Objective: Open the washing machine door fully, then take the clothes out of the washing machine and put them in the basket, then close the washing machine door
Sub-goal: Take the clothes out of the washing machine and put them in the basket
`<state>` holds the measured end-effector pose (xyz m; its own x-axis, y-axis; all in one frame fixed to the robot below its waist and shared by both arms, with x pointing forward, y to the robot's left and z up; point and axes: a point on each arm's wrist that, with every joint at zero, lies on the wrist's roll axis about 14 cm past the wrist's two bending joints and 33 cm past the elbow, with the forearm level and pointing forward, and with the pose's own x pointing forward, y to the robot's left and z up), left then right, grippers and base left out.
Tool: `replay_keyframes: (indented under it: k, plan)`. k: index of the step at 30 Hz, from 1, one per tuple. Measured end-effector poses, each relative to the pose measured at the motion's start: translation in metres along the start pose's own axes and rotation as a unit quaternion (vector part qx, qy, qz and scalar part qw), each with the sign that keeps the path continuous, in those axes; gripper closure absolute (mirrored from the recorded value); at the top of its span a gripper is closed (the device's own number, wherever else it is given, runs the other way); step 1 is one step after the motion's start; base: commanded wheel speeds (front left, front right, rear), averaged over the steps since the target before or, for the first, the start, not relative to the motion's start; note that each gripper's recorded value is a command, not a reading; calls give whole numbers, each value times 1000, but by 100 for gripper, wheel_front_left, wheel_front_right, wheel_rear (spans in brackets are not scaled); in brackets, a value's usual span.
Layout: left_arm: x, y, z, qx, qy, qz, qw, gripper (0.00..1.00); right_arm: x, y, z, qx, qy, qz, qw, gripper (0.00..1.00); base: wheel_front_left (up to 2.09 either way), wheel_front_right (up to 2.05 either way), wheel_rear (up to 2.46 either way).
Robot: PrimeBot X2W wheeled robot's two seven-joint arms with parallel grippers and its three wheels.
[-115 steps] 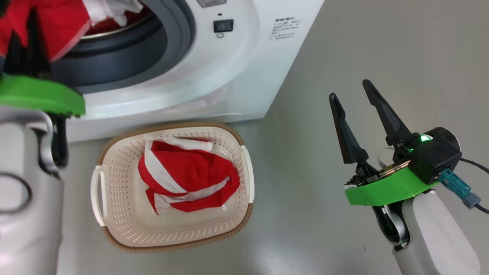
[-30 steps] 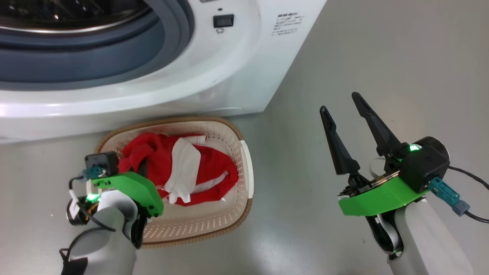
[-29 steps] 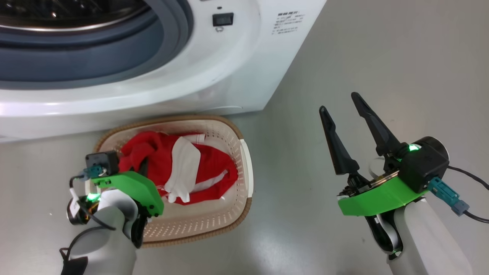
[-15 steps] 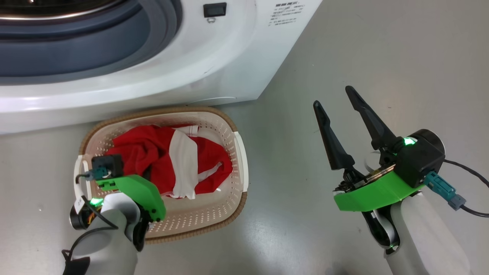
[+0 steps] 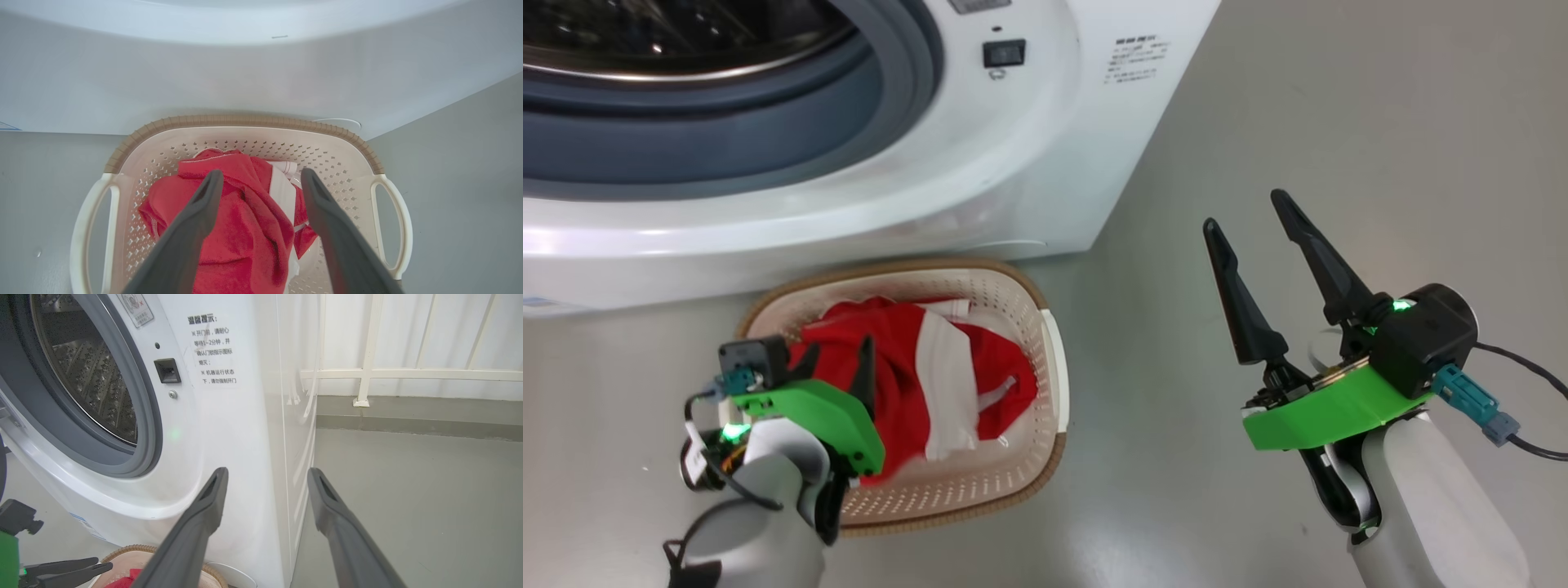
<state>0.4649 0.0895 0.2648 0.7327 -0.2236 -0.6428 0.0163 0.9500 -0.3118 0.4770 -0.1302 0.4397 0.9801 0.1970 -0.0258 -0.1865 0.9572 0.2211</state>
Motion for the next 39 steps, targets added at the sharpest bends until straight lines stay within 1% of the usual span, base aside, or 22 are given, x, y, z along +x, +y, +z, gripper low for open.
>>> replay_keyframes:
  k: [3,7,10,15,16,18,23,24,25,30,35,39]
  plan:
    - [-9,-2,8,-1,-22,-4,1000,0,-1,5,5,0,-4,5,1000,0,0,0,0]
    - [-22,-8,30,-7,-69,-11,998,0,-4,9,13,1,-12,8,1000,0,0,0,0]
    - [-35,-9,44,-5,-102,-12,995,0,-7,13,17,1,-16,10,1000,0,0,0,0]
    - [-57,-10,53,8,-134,-9,991,0,-11,19,32,0,-32,17,999,0,0,0,0]
    - [-65,-12,61,8,-152,-10,988,0,-15,20,34,-1,-33,17,999,0,0,0,0]
    - [-69,-13,68,6,-164,-12,986,0,-16,21,36,-1,-35,17,999,0,0,0,0]
    - [-92,-25,104,10,-230,-30,973,0,-20,24,51,-4,-52,19,998,0,0,0,0]
    - [-92,-25,104,10,-230,-30,973,0,-20,24,51,-4,-52,19,998,0,0,0,0]
    - [-104,-28,115,16,-253,-32,967,0,-25,24,53,-5,-52,17,998,0,0,0,0]
    - [-135,-27,139,38,-310,-24,950,0,-35,23,60,-8,-58,11,998,0,0,0,0]
    - [-168,-20,157,33,-361,-15,932,0,-44,23,70,-14,-68,11,998,0,0,0,0]
    - [-195,-21,172,30,-401,-24,915,0,-54,22,73,-18,-70,8,997,0,0,0,0]
